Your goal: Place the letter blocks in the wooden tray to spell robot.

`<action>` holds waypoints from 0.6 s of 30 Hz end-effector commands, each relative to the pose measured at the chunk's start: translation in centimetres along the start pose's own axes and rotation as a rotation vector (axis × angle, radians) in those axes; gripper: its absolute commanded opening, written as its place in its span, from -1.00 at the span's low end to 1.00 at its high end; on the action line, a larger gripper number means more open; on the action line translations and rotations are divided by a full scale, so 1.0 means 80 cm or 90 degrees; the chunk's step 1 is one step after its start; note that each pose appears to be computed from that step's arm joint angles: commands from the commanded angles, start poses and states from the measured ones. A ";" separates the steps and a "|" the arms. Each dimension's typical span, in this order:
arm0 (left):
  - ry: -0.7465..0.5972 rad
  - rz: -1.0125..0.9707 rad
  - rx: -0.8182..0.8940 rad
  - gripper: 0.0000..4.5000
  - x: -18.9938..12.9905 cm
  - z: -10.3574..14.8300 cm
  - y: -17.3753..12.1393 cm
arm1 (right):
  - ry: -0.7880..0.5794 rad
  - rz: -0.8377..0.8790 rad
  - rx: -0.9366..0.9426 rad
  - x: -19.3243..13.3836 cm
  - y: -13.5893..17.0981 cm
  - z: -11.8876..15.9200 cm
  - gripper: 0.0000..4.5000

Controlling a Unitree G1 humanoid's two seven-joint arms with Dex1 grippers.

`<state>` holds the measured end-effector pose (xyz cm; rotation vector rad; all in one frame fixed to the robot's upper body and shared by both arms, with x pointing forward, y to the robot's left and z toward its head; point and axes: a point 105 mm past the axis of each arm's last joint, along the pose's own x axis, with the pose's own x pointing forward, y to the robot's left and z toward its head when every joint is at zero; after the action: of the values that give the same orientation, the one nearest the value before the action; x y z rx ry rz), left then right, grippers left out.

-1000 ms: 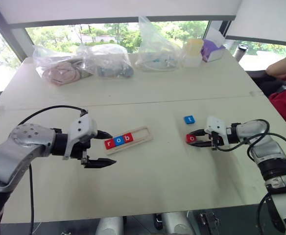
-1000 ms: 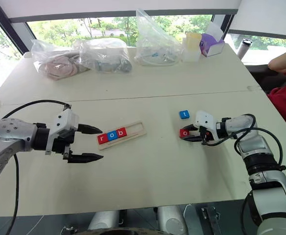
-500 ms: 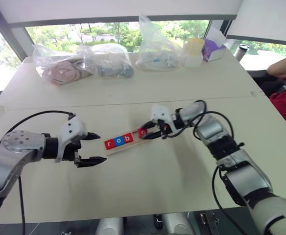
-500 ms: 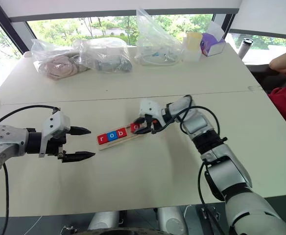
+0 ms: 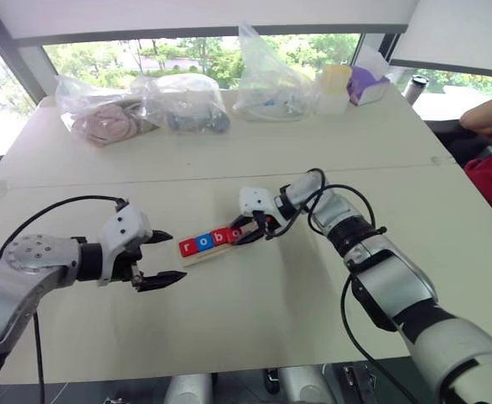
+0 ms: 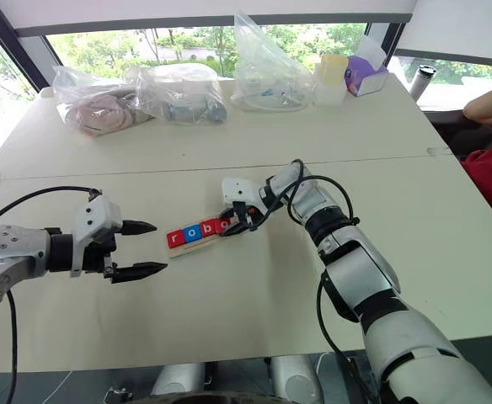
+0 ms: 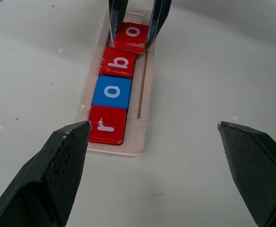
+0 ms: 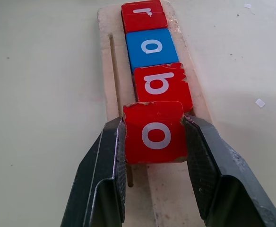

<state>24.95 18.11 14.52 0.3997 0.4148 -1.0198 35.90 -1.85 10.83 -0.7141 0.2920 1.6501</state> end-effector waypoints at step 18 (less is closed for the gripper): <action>-0.022 0.001 0.029 1.00 0.005 0.014 -0.002 | -0.010 -0.040 -0.037 -0.016 -0.020 0.016 -0.48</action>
<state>25.16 17.61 14.65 0.3965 0.3944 -1.0229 36.91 -2.13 11.74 -0.7391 0.2564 1.6152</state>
